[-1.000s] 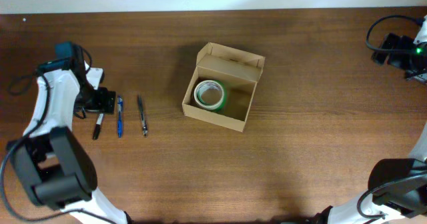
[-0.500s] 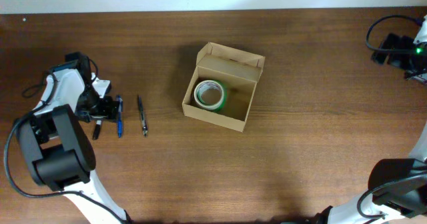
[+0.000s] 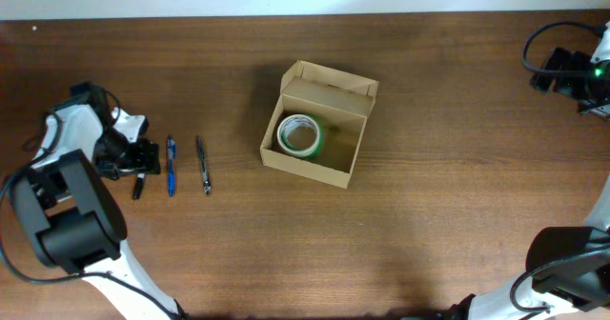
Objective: Pack container
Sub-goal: 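Lower the left gripper onto the white marker and grasp it, then carry the white marker into the box and release it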
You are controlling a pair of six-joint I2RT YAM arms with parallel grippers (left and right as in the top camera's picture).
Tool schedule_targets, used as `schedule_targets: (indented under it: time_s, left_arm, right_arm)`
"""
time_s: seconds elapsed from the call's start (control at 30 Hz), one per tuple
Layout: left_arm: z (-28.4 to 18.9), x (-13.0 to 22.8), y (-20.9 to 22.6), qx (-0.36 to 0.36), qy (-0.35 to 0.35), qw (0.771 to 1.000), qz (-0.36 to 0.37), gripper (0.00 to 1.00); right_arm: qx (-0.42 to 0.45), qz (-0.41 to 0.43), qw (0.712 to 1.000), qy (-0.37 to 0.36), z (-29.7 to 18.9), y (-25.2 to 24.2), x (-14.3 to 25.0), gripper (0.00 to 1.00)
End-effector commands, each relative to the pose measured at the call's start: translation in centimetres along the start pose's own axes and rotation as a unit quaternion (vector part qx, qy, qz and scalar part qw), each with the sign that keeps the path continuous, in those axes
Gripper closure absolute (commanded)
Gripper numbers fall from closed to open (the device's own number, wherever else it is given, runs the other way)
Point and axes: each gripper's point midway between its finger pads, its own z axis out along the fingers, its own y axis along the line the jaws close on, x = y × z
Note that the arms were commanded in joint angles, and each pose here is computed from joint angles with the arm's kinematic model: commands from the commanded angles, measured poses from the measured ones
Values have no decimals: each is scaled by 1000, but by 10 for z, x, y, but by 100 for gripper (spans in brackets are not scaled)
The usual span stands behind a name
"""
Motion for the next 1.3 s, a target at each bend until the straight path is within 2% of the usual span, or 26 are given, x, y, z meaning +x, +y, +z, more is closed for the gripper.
schedule_targets:
  time_s: [0.0, 0.17, 0.3, 0.43, 0.53, 0.6, 0.67, 0.73, 0.87, 1.0, 1.13, 1.27]
  left_arm:
    - [10, -1, -1, -25, 20, 999, 11, 29]
    - [9, -2, 5, -69, 31, 997, 24, 30]
    - [9, -2, 4, -71, 32, 997, 24, 30]
    - [8, -1, 7, -79, 35, 996, 24, 59]
    - [8, -1, 7, -80, 34, 996, 24, 71]
    - [8, -2, 7, -80, 33, 996, 24, 75]
    - [8, -2, 7, -80, 33, 996, 24, 83]
    - [8, -2, 7, -80, 33, 996, 24, 98]
    - [7, -5, 5, -74, 25, 997, 4, 98]
    - [-22, -27, -13, -38, 0, 999, 6, 98]
    - [-98, -63, -29, -42, -51, 997, 32, 98]
    - [-191, -93, -77, -34, -139, 979, 142, 98]
  right_arm:
    - [-6, 5, 1000, 6, 4, 2, 1, 1]
    - [-6, 5, 1000, 6, 4, 2, 1, 1]
    - [-6, 5, 1000, 6, 4, 2, 1, 1]
    - [-6, 5, 1000, 6, 4, 2, 1, 1]
    - [-6, 5, 1000, 6, 4, 2, 1, 1]
    - [-6, 5, 1000, 6, 4, 2, 1, 1]
    - [-6, 5, 1000, 6, 4, 2, 1, 1]
    - [-6, 5, 1000, 6, 4, 2, 1, 1]
    - [-6, 5, 1000, 6, 4, 2, 1, 1]
    - [-6, 5, 1000, 6, 4, 2, 1, 1]
    - [-6, 5, 1000, 6, 4, 2, 1, 1]
    - [-6, 5, 1000, 6, 4, 2, 1, 1]
